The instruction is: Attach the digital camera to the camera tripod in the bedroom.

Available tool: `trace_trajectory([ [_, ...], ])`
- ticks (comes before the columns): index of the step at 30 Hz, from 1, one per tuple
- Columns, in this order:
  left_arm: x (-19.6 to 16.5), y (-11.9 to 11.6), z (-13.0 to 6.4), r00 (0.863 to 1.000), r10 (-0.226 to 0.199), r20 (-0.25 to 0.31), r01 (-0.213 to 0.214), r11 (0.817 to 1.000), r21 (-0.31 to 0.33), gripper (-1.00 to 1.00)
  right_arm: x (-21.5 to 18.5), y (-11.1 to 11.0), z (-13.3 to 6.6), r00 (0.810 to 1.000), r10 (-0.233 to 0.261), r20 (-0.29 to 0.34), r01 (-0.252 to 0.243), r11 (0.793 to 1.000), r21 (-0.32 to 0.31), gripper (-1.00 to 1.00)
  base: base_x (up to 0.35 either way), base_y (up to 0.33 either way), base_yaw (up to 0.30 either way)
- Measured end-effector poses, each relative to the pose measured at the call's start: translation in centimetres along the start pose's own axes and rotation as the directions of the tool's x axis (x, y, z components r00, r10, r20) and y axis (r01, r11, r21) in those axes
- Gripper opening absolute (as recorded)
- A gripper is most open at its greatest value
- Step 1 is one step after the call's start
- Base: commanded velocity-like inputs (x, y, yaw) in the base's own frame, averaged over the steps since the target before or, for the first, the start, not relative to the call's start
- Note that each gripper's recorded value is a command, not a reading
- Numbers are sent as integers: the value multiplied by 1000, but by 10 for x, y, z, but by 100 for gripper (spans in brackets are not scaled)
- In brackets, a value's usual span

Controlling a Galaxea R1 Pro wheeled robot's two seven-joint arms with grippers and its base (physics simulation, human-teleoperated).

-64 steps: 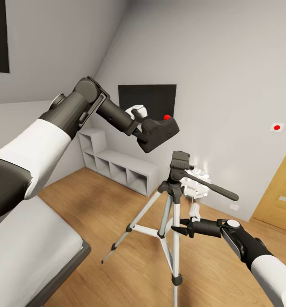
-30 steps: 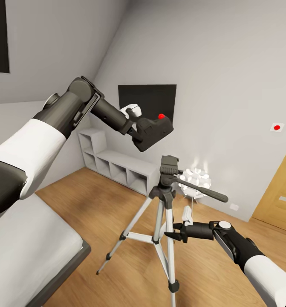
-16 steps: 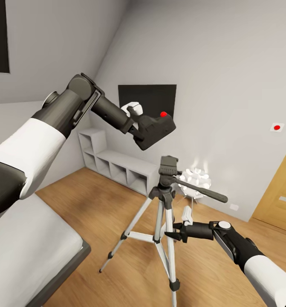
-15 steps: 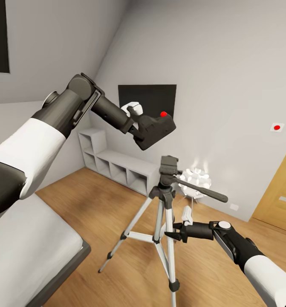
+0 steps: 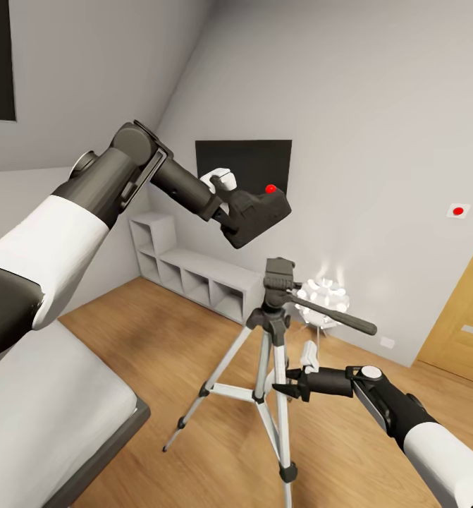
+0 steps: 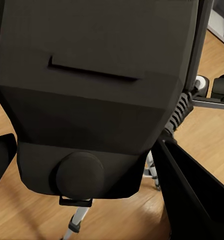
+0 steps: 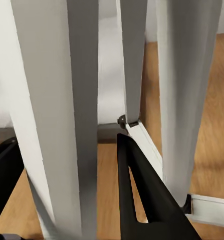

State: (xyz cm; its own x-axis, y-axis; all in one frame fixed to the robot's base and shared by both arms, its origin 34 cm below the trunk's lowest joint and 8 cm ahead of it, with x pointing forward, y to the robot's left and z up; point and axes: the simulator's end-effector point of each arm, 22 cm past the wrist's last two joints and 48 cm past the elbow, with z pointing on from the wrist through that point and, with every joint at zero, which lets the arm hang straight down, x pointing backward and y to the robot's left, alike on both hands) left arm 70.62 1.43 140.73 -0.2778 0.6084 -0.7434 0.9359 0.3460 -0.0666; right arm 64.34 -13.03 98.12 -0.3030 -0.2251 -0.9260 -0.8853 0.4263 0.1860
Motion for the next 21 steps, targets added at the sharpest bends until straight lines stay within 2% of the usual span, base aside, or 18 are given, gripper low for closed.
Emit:
trace_trajectory([
  [10,0,0,0,1000,0,0,0,1000,0,-100,1,-1,0,1000,11,1,-11,1000,3,-100,0,0,0],
  [18,0,0,0,1000,0,0,0,1000,0,-100,16,3,2,999,25,-35,-25,1000,-3,-100,0,0,0],
  [21,0,0,0,1000,1,0,-1,1000,1,-100,21,4,4,999,16,-51,-16,1000,-4,-100,0,0,0],
])
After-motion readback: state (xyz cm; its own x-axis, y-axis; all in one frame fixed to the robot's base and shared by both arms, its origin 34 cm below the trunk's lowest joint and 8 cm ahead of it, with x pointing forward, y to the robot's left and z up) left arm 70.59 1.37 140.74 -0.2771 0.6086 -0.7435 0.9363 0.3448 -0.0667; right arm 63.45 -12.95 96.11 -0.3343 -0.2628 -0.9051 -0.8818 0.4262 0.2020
